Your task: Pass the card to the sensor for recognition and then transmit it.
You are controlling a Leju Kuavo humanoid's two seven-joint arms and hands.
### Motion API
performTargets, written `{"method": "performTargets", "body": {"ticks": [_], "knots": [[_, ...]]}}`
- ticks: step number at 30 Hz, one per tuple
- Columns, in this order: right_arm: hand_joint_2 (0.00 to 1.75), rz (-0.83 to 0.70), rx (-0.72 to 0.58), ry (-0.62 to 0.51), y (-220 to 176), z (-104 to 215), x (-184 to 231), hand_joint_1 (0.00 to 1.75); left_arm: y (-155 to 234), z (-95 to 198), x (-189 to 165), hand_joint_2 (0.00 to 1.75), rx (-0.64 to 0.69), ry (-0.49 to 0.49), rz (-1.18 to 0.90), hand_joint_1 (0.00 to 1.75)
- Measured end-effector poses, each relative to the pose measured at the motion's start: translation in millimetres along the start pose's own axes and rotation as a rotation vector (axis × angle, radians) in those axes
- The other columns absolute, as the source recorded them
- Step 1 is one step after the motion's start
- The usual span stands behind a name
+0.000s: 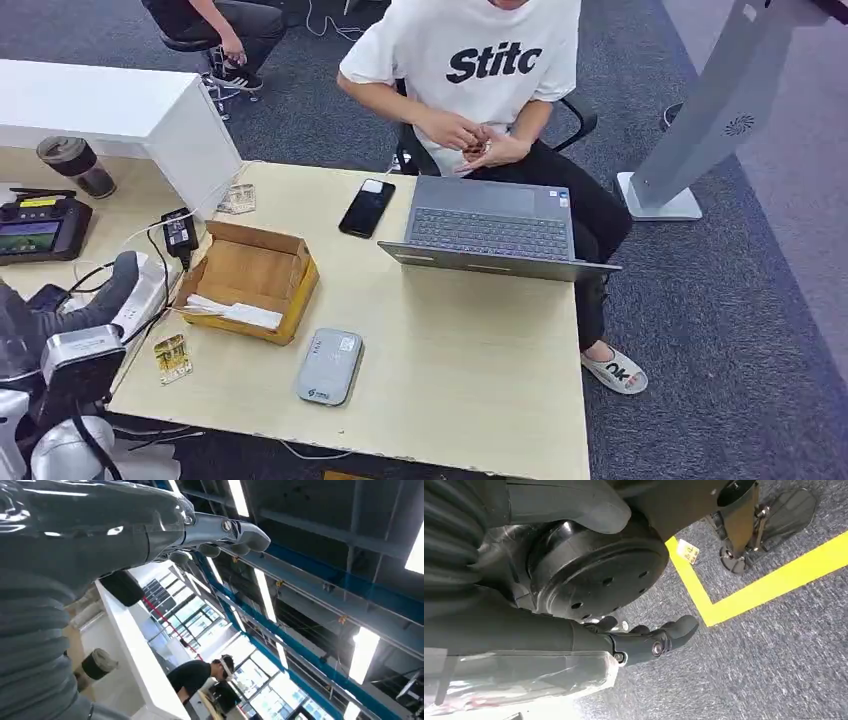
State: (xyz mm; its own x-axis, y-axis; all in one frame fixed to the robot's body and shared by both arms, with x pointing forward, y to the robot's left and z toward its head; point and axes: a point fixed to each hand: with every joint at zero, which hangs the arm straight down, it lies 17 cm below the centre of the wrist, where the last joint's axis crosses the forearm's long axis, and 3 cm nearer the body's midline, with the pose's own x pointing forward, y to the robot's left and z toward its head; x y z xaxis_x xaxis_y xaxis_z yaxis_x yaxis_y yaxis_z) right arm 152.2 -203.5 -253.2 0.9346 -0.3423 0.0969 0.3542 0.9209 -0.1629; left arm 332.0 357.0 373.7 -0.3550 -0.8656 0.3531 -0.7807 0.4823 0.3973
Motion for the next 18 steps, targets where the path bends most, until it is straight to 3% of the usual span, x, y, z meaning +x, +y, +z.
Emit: {"method": "performTargets", "body": {"ticks": [4, 11, 18], "knots": [[1.75, -0.006, 0.001, 0.0, 0.5, 0.1, -0.1, 0.0, -13.5, 1.3, 1.2, 1.75, -0.056, -0.02, -0.075, 0.0], [1.75, -0.006, 0.005, -0.012, 3.5, 2.6, 11.1, 0.0, -92.6, 19.7, -22.9, 1.75, -0.329, -0.089, -0.407, 0.0], [1.75, 0.006, 0.002, -0.017, 3.8, 3.1, 13.6, 0.0, -133.4, 41.7, -48.9, 1.75, -0.493, -0.158, -0.495, 0.0]]}}
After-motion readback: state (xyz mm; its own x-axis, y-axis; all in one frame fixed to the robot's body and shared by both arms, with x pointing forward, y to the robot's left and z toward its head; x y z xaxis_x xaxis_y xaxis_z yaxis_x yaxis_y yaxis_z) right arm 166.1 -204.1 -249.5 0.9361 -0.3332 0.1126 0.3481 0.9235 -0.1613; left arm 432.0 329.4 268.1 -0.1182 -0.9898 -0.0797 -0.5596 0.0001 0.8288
